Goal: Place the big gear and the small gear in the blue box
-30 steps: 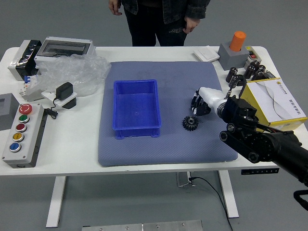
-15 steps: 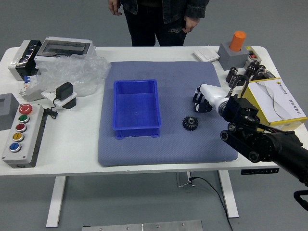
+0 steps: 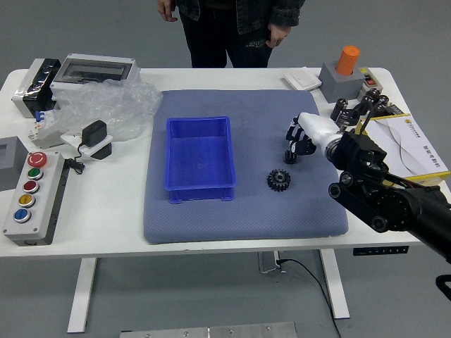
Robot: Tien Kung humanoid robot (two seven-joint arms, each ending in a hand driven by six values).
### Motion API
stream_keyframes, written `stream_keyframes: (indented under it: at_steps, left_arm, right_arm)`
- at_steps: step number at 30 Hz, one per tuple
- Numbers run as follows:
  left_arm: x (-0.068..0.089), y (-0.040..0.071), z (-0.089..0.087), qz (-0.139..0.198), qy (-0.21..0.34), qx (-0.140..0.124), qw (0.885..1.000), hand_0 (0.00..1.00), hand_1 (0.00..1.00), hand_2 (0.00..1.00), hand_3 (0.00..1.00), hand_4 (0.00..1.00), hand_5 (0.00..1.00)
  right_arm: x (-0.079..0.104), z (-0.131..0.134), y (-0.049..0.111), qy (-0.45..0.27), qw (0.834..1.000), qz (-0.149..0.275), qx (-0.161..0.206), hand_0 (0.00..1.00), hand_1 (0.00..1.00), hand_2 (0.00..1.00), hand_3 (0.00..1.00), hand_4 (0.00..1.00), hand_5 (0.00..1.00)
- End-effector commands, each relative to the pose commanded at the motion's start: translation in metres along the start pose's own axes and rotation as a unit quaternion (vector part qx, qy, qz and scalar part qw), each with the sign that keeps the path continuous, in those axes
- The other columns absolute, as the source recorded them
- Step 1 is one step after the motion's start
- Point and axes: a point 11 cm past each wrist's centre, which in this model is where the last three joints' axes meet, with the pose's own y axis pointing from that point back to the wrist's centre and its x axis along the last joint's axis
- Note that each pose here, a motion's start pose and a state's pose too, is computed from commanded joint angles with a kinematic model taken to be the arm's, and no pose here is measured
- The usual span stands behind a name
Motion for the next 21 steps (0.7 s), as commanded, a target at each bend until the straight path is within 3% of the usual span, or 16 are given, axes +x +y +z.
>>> stream_keyframes:
  at_steps: [8,9,14,15,20,21]
  left_arm:
    - [0.002,0.0,0.002,0.001,0.004,-0.003,1.0,0.728,0.679,0.695,0.689,0.423,0.016]
    - [0.002,0.0,0.002,0.001,0.004,-0.003,1.0,0.729,0.68,0.694,0.689,0.422,0.014]
    - [0.003,0.001,0.002,0.002,0.005,-0.003,1.0,0.729,0.68,0.694,0.689,0.422,0.014]
    - [0.003,0.001,0.002,0.002,0.005,-0.003,1.0,0.728,0.679,0.695,0.692,0.424,0.014]
    - [0.004,0.001,0.003,0.002,0.005,-0.004,1.0,0.728,0.679,0.695,0.692,0.424,0.014]
    - [0.004,0.001,0.003,0.002,0.005,-0.004,1.0,0.728,0.678,0.694,0.694,0.429,0.015]
  right_arm:
    - [0.023,-0.003,0.01,-0.006,1.0,0.011,0.006,0.492,0.447,0.428,0.436,0.393,0.002]
    - [0.024,-0.003,0.012,-0.006,1.0,0.009,0.005,0.644,0.512,0.541,0.578,0.488,0.043]
    - [0.025,-0.003,0.017,-0.004,1.0,-0.009,0.0,0.644,0.512,0.541,0.578,0.488,0.043]
    - [0.025,-0.003,0.017,-0.004,1.0,-0.012,-0.002,0.663,0.569,0.702,0.806,0.735,0.142]
    - [0.027,-0.001,0.019,0.002,1.0,-0.02,-0.007,0.663,0.569,0.702,0.806,0.735,0.142]
    - [0.027,-0.002,0.019,0.004,1.0,-0.022,-0.007,0.63,0.604,0.778,0.887,0.787,0.166]
